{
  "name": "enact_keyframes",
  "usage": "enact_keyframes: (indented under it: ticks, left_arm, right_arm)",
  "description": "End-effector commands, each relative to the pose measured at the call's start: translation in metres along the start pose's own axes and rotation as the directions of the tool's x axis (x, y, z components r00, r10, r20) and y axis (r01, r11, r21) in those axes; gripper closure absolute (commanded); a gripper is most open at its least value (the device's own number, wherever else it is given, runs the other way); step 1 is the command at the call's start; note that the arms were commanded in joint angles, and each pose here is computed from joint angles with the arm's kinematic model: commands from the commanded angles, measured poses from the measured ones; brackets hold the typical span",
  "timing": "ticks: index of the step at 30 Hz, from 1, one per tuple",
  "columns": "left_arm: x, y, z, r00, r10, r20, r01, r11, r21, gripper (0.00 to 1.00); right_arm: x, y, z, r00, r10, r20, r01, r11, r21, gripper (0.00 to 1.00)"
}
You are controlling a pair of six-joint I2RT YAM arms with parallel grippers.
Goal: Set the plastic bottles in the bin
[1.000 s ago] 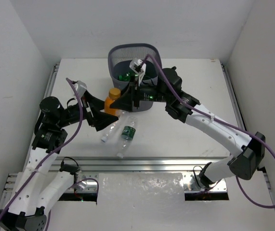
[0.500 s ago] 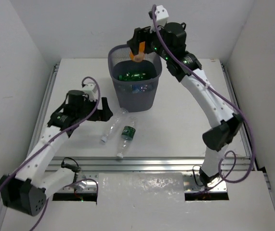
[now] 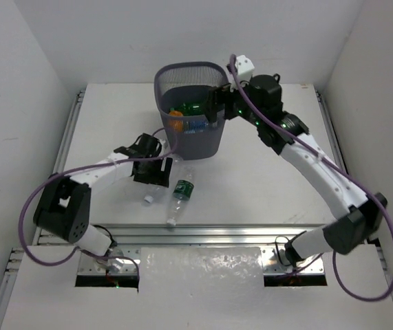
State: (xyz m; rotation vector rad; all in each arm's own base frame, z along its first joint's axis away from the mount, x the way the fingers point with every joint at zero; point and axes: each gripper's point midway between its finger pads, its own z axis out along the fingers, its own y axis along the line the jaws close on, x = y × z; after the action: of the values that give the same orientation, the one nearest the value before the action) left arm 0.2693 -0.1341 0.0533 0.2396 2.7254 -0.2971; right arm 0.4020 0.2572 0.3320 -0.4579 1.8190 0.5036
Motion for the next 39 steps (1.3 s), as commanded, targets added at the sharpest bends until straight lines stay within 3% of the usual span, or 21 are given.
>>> enact_keyframes:
  ticks: [1,4,5,6,7,8,10,11,13,16,17,21,27,33,35,36,37,38,39]
  left_arm:
    - [-0.011,0.01,0.014,1.0,0.006,-0.012,-0.007,0.998,-0.069,0.26]
    - [0.008,0.019,0.029,0.996,-0.018,-0.093,0.008,0.994,-0.108,0.43]
    - [0.007,0.029,0.028,0.996,-0.04,-0.079,0.026,0.985,-0.17,0.56]
    - [0.01,0.032,0.023,0.996,-0.051,-0.078,0.035,0.981,-0.193,0.61]
    - [0.008,0.036,0.016,0.997,-0.058,-0.056,0.045,0.976,-0.215,0.68]
    - [-0.002,0.04,-0.003,0.997,-0.074,0.023,0.078,0.966,-0.247,0.81]
    - [-0.01,0.034,-0.032,0.992,-0.086,0.09,0.105,0.966,-0.235,0.88]
    - [-0.021,0.014,-0.066,0.984,-0.07,0.166,0.092,0.987,-0.133,0.94]
    - [-0.031,-0.006,-0.102,0.963,-0.044,0.266,0.051,0.998,-0.02,0.95]
    - [-0.034,-0.036,-0.175,0.899,-0.019,0.438,-0.051,0.988,0.147,1.0]
    - [-0.029,-0.054,-0.187,0.894,0.002,0.448,-0.12,0.964,0.236,1.0]
    - [-0.019,-0.102,-0.226,0.851,0.029,0.524,-0.31,0.834,0.457,1.0]
    - [-0.03,-0.129,-0.272,0.781,-0.048,0.623,-0.397,0.731,0.554,1.0]
    - [-0.033,-0.152,-0.294,0.751,-0.069,0.657,-0.489,0.61,0.624,1.0]
    - [-0.034,-0.155,-0.295,0.749,-0.064,0.659,-0.506,0.588,0.631,0.91]
    - [-0.034,-0.155,-0.295,0.748,-0.063,0.661,-0.508,0.587,0.63,0.79]
    - [-0.04,-0.151,-0.291,0.74,-0.069,0.669,-0.493,0.62,0.61,0.6]
    - [-0.04,-0.15,-0.29,0.743,-0.061,0.666,-0.49,0.629,0.604,0.61]
    - [-0.039,-0.149,-0.29,0.739,-0.054,0.672,-0.497,0.63,0.597,0.66]
  right_arm:
    - [-0.035,0.023,-0.037,0.984,0.015,0.178,0.003,0.995,-0.102,0.01]
    - [-0.033,0.032,-0.059,0.977,0.028,0.213,0.003,0.989,-0.145,0.01]
    - [-0.032,0.033,-0.063,0.977,0.031,0.212,0.001,0.989,-0.15,0.01]
    - [-0.03,0.034,-0.067,0.977,0.037,0.209,-0.003,0.987,-0.159,0.01]
    - [-0.027,0.038,-0.072,0.979,0.039,0.202,-0.003,0.984,-0.179,0.01]
    - [-0.025,0.041,-0.074,0.98,0.05,0.192,-0.012,0.981,-0.194,0.01]
    - [-0.013,0.05,-0.079,0.986,0.072,0.149,-0.034,0.969,-0.243,0.01]
    - [-0.011,0.056,-0.08,0.986,0.098,0.135,-0.058,0.959,-0.276,0.01]
    - [0.0,0.07,-0.082,0.986,0.126,0.106,-0.08,0.931,-0.356,0.01]
    - [0.002,0.105,-0.095,0.977,0.198,0.08,-0.121,0.822,-0.556,0.01]
    - [-0.005,0.121,-0.105,0.971,0.227,0.077,-0.123,0.751,-0.649,0.01]
    - [-0.013,0.15,-0.118,0.96,0.275,0.059,-0.128,0.612,-0.781,0.01]
    - [-0.015,0.2,-0.134,0.98,0.177,0.09,-0.015,0.517,-0.856,0.01]
    - [-0.019,0.207,-0.114,0.982,0.175,0.075,-0.039,0.571,-0.82,0.01]
    - [-0.02,0.206,-0.105,0.982,0.176,0.074,-0.044,0.589,-0.807,0.13]
    - [-0.027,0.205,-0.104,0.98,0.178,0.09,-0.035,0.6,-0.799,0.3]
    - [-0.029,0.203,-0.099,0.98,0.167,0.106,-0.02,0.616,-0.788,0.49]
    - [-0.03,0.195,-0.09,0.979,0.174,0.107,-0.038,0.67,-0.742,0.8]
    - [-0.038,0.192,-0.088,0.977,0.176,0.124,-0.033,0.693,-0.72,0.78]
